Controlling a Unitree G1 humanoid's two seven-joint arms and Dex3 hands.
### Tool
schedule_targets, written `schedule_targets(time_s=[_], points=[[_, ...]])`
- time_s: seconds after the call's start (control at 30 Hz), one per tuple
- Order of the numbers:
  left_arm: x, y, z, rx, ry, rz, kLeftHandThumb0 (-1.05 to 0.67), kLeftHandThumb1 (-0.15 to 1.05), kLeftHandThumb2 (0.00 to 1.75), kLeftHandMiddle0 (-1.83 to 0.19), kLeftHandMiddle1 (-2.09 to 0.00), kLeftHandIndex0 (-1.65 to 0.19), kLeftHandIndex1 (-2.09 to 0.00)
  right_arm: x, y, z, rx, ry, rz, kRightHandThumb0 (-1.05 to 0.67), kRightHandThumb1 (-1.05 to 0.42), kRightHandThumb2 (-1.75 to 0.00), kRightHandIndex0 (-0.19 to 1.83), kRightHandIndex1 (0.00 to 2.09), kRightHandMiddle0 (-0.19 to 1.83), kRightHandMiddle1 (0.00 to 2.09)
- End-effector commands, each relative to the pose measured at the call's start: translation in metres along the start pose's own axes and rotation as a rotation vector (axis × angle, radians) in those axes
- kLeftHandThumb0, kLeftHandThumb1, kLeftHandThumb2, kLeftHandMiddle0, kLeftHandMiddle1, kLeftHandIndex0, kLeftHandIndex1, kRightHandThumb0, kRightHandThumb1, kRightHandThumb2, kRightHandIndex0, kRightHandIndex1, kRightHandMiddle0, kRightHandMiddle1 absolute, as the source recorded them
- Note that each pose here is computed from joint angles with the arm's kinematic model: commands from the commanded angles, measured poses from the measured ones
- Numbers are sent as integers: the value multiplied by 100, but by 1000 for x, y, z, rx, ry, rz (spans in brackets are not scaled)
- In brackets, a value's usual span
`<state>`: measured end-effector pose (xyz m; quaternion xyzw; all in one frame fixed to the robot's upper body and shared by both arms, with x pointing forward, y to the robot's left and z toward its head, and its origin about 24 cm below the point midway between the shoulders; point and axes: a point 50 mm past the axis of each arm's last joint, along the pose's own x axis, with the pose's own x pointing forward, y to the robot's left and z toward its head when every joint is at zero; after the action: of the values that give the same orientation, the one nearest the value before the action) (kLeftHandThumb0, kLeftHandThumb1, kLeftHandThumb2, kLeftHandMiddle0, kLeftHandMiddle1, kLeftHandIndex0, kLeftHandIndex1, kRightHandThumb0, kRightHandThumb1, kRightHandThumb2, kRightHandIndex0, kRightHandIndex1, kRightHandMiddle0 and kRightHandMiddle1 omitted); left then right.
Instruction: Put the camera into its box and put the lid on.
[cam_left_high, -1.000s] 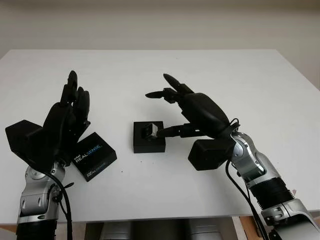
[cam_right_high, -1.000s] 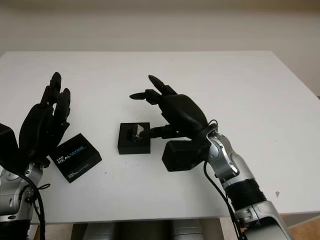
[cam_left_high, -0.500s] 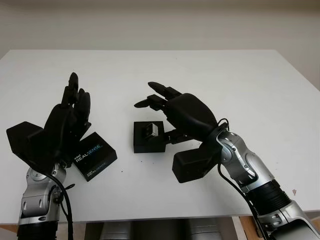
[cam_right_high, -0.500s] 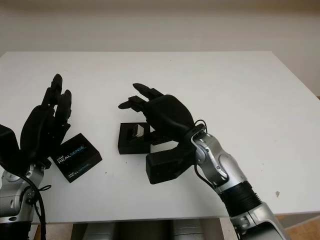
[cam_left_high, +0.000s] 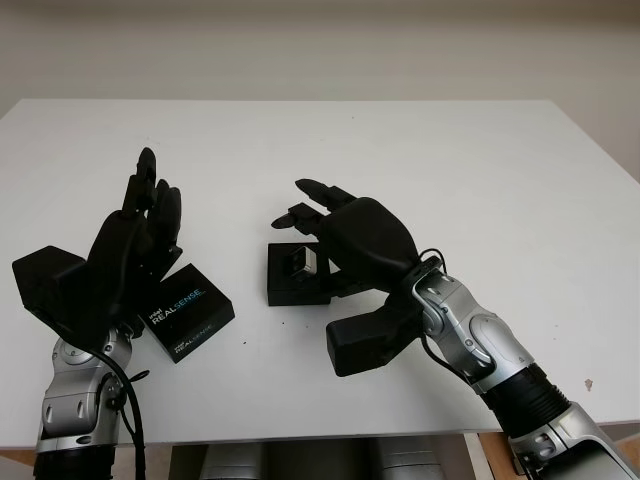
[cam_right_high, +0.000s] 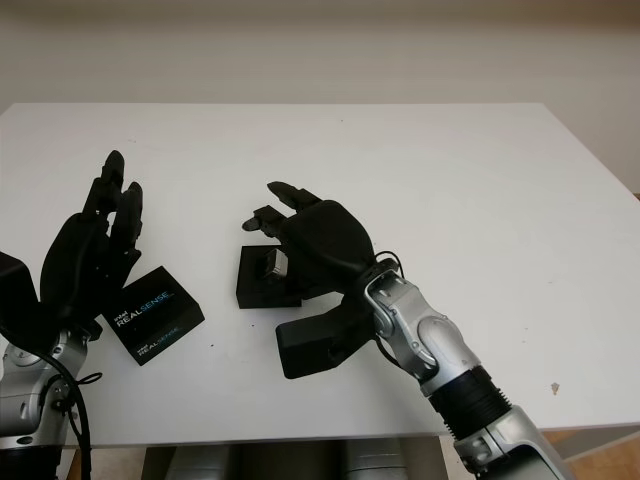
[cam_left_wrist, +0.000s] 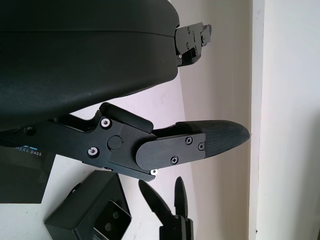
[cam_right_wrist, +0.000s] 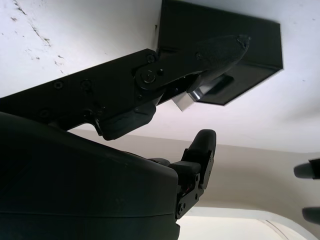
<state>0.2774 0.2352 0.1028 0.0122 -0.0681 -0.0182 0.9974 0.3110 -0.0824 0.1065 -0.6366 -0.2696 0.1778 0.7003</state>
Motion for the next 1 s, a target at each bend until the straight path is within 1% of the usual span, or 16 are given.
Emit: schedule_targets(time_s=[0.0,0.03,0.1,0.27,0.43,0.57,0.73,0.83,0.97], points=[[0,-1,4,7,-24,-5,-68,105,58,19,0,19,0,5,-5,-1,-18,-1,-37,-83,-98,-5,26,10,30,75],[0,-1,4,14,-22,-4,-68,105,58,19,0,19,0,5,-4,-2,-19,-1,-47,-83,-98,-5,27,10,30,78],[0,-2,4,18,-17,-3,-69,105,59,19,0,19,0,5,-4,-4,-21,3,-58,-81,-98,-5,28,9,26,91],[0,-2,3,18,-17,-2,-68,105,59,19,0,19,0,5,-4,-7,-11,14,-71,-77,-99,-5,32,9,26,108],[0,-2,4,19,-17,-1,-69,105,58,19,0,19,0,5,-6,-10,-15,27,-89,-76,-99,-5,36,11,29,114],[1,-2,4,28,-19,-3,-69,105,59,19,0,19,0,4,-10,-15,45,52,-77,-74,-98,-5,35,10,28,115],[1,-2,4,27,-14,2,-70,105,58,19,0,19,0,4,-27,-21,270,87,-10,-76,-100,-6,36,10,25,112],[1,-2,4,31,-14,0,-70,105,58,19,0,19,0,2,-32,-22,327,87,8,-78,-101,-6,37,10,24,105],[1,-2,5,42,-16,-2,-70,105,58,19,0,19,0,0,-40,-22,376,82,36,-81,-101,-6,35,8,21,86]])
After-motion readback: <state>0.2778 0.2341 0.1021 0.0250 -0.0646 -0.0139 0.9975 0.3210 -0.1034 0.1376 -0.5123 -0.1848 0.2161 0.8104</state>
